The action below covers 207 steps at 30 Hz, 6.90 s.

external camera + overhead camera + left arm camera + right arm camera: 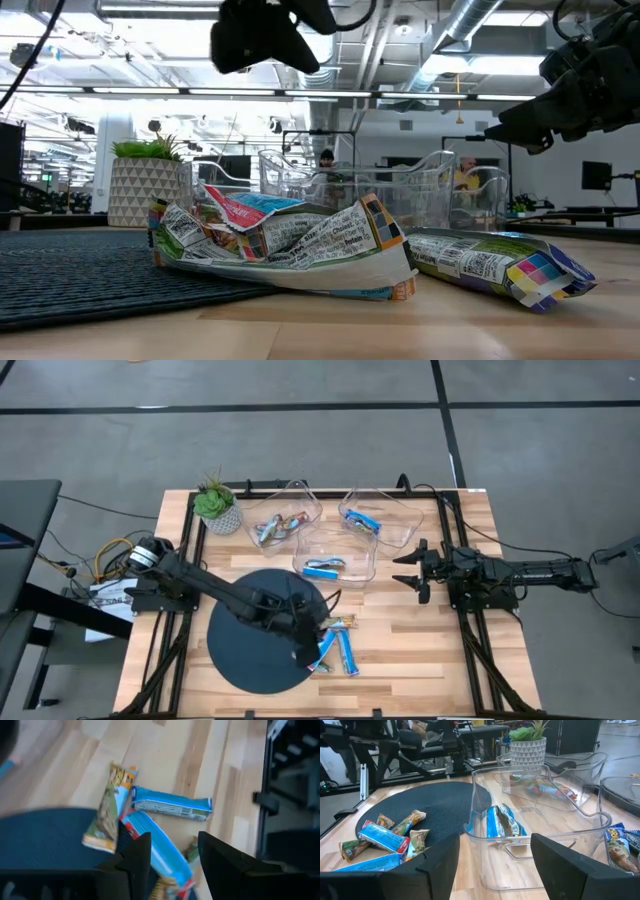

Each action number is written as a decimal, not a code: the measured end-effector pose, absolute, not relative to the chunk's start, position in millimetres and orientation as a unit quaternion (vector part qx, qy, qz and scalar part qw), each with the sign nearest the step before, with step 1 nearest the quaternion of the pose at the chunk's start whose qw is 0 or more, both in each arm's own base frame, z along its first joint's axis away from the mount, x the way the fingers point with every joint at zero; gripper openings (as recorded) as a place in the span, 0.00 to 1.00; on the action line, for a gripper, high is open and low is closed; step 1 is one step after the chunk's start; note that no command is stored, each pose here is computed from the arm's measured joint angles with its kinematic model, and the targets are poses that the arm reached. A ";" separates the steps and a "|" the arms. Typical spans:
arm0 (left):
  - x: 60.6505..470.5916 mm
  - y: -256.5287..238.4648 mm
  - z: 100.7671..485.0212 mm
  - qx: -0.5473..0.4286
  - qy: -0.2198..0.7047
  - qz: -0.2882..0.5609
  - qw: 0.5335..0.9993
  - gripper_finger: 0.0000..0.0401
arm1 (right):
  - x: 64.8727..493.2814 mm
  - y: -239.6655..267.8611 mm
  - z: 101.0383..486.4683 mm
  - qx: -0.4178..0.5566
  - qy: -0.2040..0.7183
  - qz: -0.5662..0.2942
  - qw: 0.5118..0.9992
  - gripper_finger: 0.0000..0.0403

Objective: Pick and place Granola Bars by type
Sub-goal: Put the red granola bar into the left transparent bin, then put the yellow granola bar into the middle transparent bin

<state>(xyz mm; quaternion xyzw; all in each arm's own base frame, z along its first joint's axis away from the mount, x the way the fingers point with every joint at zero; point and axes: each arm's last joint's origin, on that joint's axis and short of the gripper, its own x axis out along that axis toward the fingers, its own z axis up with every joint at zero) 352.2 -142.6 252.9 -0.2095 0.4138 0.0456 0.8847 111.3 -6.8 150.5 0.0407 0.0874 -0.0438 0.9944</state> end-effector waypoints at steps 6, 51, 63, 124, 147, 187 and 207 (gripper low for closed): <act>361.0 -158.5 234.7 -0.287 0.416 0.057 0.861 0.39 | 111.2 -6.8 150.2 0.041 0.089 -0.044 0.994 0.59; 404.4 -191.3 165.4 -0.227 0.554 0.172 0.782 0.39 | 110.6 -6.8 147.2 0.041 0.105 -0.044 0.993 0.59; 404.1 -191.5 165.3 -0.210 0.561 0.157 0.786 0.16 | 110.6 -6.8 147.2 0.041 0.105 -0.045 0.993 0.59; 320.0 17.6 331.2 -0.007 0.557 0.436 0.707 0.00 | 110.6 -6.8 147.2 0.041 0.105 -0.044 0.993 0.59; 294.1 133.6 255.0 0.016 0.565 0.446 0.694 0.00 | 110.6 -6.8 147.2 0.041 0.105 -0.044 0.993 0.59; 308.5 -100.4 275.6 0.051 0.504 -0.012 0.862 0.35 | 110.7 -6.8 147.4 0.041 0.104 -0.044 0.993 0.59; 353.0 -148.1 188.3 0.136 0.519 -0.087 0.840 0.35 | 110.6 -6.8 147.3 0.041 0.105 -0.044 0.993 0.59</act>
